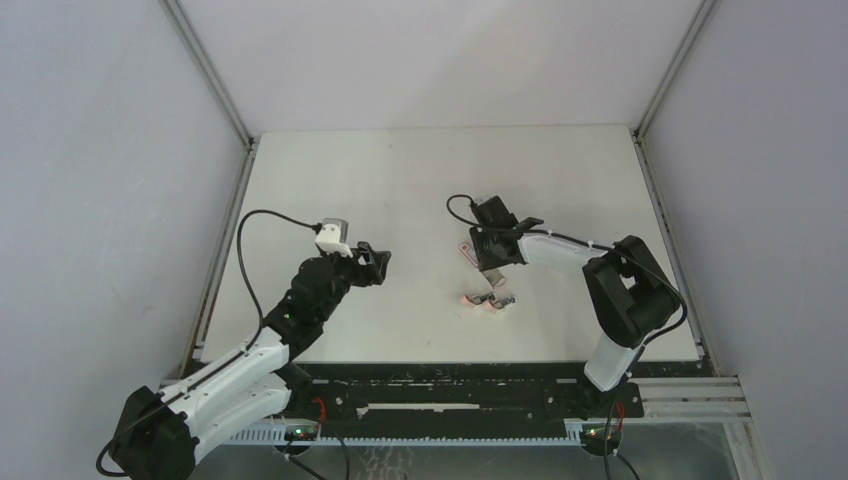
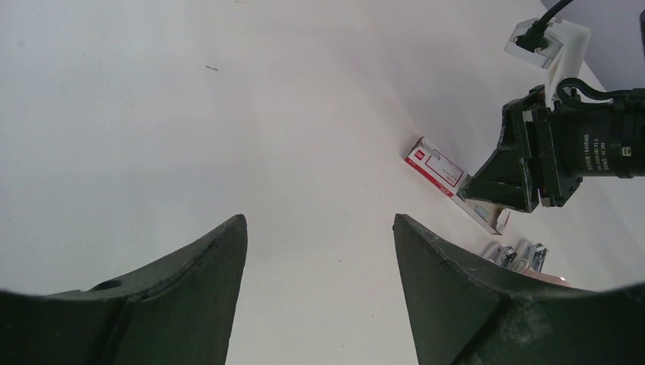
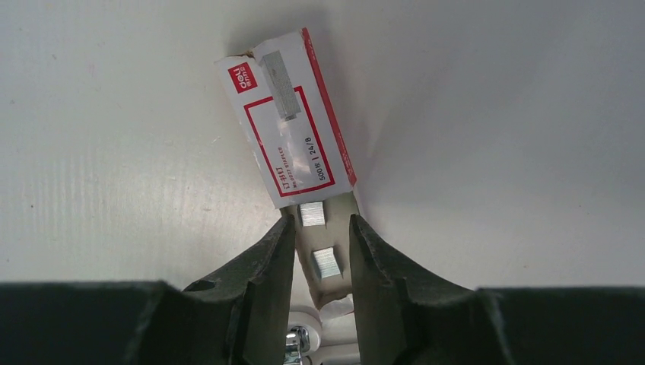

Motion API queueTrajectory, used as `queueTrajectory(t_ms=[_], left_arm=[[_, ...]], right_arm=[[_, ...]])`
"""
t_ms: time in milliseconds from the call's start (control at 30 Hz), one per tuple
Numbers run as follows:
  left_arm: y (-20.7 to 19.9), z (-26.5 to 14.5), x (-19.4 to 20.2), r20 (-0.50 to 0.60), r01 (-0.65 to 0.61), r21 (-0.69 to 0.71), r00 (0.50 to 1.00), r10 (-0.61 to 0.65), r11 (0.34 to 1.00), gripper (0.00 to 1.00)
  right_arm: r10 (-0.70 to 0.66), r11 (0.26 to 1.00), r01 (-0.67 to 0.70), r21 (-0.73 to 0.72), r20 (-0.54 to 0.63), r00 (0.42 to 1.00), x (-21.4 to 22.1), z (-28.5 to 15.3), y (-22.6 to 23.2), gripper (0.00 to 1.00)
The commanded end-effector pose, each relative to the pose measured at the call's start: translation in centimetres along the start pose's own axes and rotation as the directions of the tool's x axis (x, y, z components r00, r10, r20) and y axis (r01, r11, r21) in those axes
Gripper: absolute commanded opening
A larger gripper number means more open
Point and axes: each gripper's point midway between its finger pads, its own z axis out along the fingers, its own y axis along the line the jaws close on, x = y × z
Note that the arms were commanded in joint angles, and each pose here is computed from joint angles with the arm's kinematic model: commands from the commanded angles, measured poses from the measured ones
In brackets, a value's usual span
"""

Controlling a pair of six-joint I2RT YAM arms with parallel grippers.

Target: Load the staples into the stapler

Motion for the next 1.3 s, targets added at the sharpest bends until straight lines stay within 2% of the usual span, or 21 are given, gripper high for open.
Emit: queueTrajectory(t_ms=[0,567,833,1100,1267], left_arm=[[0.0,-0.1,-0.4,0.034,-0.022,0.012,0.999,0.021,1.0,0.75],[0.2,-0.1,-0.1,0.026,-0.026,0.003,0.999,0.026,1.0,0.75],[0.4,0.0,0.2,0.018,-0.028,-0.001,0.999,0.028,1.0,0.75],[0.2,0.0,-0.1,0.029,-0.014,0.007,0.999,0.014,1.0,0.75],[0.1,0.0,0.0,0.032,-0.006,0.013,0.999,0.005,1.0,0.75]], right_arm=[[0.021,1.0,-0.02,-0.013,0.055,0.998,-2.2,0.1,0.8,0.31],[0.016,1.0,-0.015,-0.008,0.021,1.0,-1.3,1.4,0.8,0.28],[0.017,1.0,-0.016,-0.018,0.043,0.999,-1.9,0.7,1.0,0.14],[0.036,0.994,-0.025,-0.103,0.109,0.993,-3.7,-2.5,2.0,0.1],[0.045,0.978,-0.02,-0.209,0.116,0.992,-4.2,-4.1,3.5,0.09]])
